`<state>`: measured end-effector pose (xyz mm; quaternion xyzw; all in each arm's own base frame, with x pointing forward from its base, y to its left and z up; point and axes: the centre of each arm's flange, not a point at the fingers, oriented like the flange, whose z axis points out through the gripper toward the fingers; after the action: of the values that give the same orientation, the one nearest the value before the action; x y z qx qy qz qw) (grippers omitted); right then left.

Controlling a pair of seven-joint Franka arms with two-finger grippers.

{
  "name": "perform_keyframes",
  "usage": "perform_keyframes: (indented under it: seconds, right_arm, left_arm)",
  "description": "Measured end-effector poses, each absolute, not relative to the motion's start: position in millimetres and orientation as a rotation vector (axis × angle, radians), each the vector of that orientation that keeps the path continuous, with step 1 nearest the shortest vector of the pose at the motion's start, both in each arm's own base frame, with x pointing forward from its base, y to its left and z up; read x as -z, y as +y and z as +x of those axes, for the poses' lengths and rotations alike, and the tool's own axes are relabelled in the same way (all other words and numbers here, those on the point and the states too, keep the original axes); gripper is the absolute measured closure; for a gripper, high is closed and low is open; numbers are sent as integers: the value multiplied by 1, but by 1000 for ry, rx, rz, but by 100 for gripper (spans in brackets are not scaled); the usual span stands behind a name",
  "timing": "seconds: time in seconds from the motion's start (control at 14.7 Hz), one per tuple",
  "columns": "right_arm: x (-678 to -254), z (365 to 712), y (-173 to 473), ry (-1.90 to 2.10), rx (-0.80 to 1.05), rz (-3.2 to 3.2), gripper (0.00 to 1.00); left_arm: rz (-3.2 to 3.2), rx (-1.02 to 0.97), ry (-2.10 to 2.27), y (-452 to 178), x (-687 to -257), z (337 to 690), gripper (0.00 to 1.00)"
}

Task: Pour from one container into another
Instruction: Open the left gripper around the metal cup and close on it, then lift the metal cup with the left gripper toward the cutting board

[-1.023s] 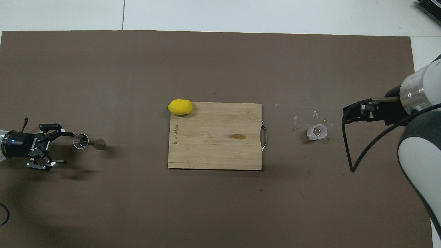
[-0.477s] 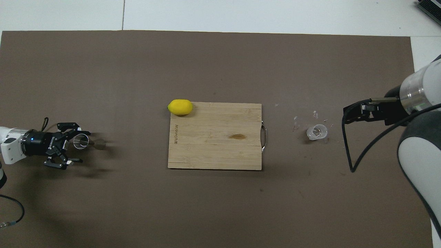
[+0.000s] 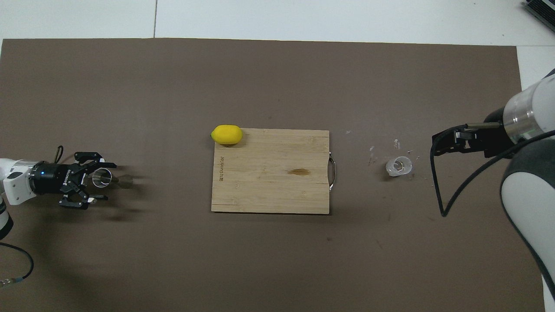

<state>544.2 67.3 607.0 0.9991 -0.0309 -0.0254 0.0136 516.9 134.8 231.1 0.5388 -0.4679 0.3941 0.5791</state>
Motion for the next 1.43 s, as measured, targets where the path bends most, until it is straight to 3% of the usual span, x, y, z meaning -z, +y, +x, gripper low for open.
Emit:
perform_keyframes:
  seconds: [0.41,0.55,0.61,0.82,1.02,1.16,1.43]
  right_arm:
    - [-607,544,67,-98,79,3112,0]
    - [-607,544,67,-98,79,3112,0]
    - [-607,544,67,-98,79,3112,0]
    - [-607,544,66,-99,79,3112,0]
    - [-607,544,66,-100,79,3112,0]
    - [-607,544,66,-101,79,3112,0]
    - [-607,544,65,-102,79,3112,0]
  left_arm:
    - [1240,-930,-1090,132,-235,518,12]
    - [1238,-930,-1091,131,-236,518,17]
    - [1238,-930,-1091,131,-236,518,24]
    - [1237,-928,-1092,130,-236,518,26]
    - [1235,-927,-1094,129,-236,519,38]
    - [1234,-927,-1097,129,-237,520,63]
    - [1224,-924,-1124,123,-242,527,67]
